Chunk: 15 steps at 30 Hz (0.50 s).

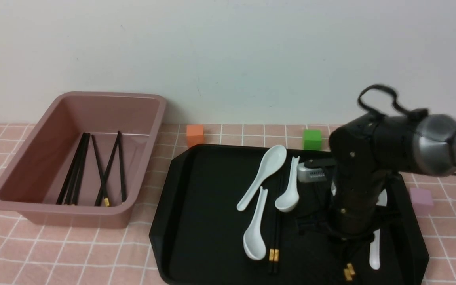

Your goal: On pink tablecloth take chopsticks from black tray and put them in box.

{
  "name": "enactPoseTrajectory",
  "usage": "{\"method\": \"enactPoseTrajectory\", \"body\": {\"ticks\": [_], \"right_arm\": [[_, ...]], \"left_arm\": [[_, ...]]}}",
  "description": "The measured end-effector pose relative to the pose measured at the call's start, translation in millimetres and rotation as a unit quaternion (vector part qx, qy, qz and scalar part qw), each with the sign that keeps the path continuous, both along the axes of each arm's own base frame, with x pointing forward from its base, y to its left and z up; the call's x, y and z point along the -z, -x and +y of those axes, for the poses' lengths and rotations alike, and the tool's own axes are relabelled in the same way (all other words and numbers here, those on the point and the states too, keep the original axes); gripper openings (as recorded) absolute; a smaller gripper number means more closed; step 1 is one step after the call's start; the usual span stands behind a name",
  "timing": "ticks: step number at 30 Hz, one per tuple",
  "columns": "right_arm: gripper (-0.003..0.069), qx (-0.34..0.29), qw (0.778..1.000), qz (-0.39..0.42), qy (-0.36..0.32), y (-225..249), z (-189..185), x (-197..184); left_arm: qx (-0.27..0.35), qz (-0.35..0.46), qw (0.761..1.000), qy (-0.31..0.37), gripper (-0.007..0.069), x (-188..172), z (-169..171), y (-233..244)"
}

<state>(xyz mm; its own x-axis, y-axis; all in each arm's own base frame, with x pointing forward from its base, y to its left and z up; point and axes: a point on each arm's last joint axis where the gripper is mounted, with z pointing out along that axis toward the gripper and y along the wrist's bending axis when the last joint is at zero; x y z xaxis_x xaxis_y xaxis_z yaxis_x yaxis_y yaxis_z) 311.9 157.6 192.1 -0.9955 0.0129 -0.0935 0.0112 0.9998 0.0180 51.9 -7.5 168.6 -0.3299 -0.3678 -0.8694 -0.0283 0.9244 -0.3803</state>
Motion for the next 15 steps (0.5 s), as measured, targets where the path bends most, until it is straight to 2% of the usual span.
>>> {"method": "enactPoseTrajectory", "body": {"ticks": [2, 5, 6, 8, 9, 10, 11, 12, 15], "right_arm": [[0.0137, 0.000, 1.000, -0.018, -0.010, 2.8, -1.4, -15.7], [0.0137, -0.008, 0.994, -0.096, -0.054, 6.9, 1.7, -75.4], [0.0137, -0.011, 0.993, -0.102, -0.058, 7.9, 3.2, -80.1], [0.0137, -0.048, 0.982, -0.160, -0.092, 5.0, 22.8, -116.8], [0.0137, -0.057, 0.979, -0.170, -0.097, 4.6, 27.1, -122.2], [0.0137, -0.087, 0.969, -0.198, -0.119, 2.4, 46.3, -136.9], [0.0137, -0.093, 0.968, -0.197, -0.126, 2.8, 52.3, -136.9], [0.0137, -0.132, 0.952, -0.229, -0.157, -1.9, 80.3, -151.1], [0.0137, -0.193, 0.929, -0.247, -0.196, -12.1, 133.4, -151.6]], "left_arm": [[0.000, 0.000, 1.000, 0.000, 0.0239, 0.0, 0.0, 0.0], [0.000, 0.000, 1.000, 0.000, 0.0239, 0.0, 0.0, 0.0], [0.000, 0.000, 1.000, 0.000, 0.0239, 0.0, 0.0, 0.0], [0.000, 0.000, 1.000, 0.000, 0.0239, 0.0, 0.0, 0.0], [0.000, 0.000, 1.000, 0.000, 0.0239, 0.0, 0.0, 0.0], [0.000, 0.000, 1.000, 0.000, 0.0239, 0.0, 0.0, 0.0], [0.000, 0.000, 1.000, 0.000, 0.0239, 0.0, 0.0, 0.0], [0.000, 0.000, 1.000, 0.000, 0.0239, 0.0, 0.0, 0.0], [0.000, 0.000, 1.000, 0.000, 0.0239, 0.0, 0.0, 0.0]]}}
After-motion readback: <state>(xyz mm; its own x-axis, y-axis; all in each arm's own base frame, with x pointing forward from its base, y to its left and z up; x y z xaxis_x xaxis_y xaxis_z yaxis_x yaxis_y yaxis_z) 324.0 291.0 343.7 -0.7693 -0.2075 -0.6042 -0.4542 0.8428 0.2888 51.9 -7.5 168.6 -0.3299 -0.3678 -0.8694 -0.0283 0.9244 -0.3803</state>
